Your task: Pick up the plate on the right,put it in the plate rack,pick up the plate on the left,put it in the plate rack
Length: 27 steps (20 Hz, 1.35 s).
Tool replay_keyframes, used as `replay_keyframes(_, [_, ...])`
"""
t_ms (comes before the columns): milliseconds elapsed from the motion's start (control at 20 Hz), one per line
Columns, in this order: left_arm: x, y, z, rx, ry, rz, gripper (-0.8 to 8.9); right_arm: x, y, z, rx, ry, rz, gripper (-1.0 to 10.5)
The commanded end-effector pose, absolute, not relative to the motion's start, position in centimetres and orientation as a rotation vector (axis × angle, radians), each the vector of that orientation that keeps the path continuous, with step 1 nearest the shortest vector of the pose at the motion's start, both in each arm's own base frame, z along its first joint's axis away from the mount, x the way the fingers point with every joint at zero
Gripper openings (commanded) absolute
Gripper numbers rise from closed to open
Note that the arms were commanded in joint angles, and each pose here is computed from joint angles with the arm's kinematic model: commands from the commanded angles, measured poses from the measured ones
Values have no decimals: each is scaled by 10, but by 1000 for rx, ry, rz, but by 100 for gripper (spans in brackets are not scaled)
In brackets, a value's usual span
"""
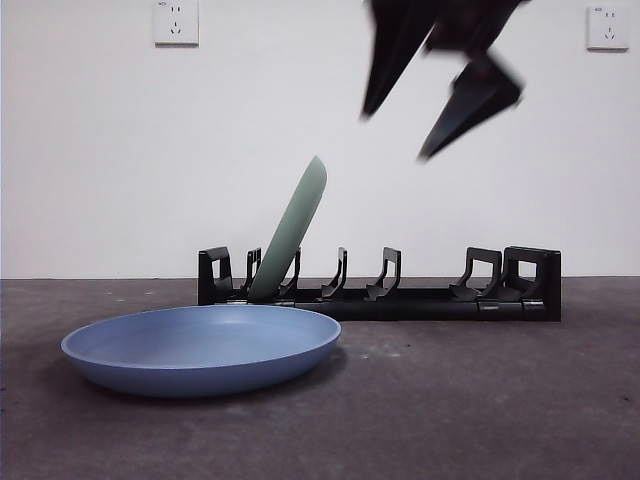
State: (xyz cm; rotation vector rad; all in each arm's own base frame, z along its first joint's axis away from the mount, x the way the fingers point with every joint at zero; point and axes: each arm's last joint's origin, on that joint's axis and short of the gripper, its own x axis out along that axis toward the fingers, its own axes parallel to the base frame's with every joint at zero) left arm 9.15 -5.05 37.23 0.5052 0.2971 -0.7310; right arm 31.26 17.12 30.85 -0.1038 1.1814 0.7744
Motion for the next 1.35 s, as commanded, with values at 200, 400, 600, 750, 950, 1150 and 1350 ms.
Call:
replay_keyframes(200, [89, -46, 364, 640, 374, -687, 540, 337, 212, 236, -153, 1313, 723, 378])
replay_keyframes(400, [91, -48, 363, 649, 381, -690, 540, 344, 231, 200, -164, 1358, 715, 378])
replay_keyframes(600, [94, -50, 362, 651, 396, -697, 539, 347, 242, 177, -173, 1387, 694, 377])
replay_keyframes(750, [96, -52, 361, 657, 400, -715, 539, 347, 248, 166, -181, 1404, 691, 372])
replay_keyframes(950, [98, -56, 359, 665, 409, -741, 539, 345, 250, 164, -187, 1410, 693, 83])
replay_keyframes(1150, [102, -65, 357, 680, 422, -792, 539, 344, 250, 164, -182, 1424, 681, -12])
replay_keyframes(1350, [103, -82, 350, 774, 433, -924, 539, 341, 247, 168, -184, 1445, 685, -13])
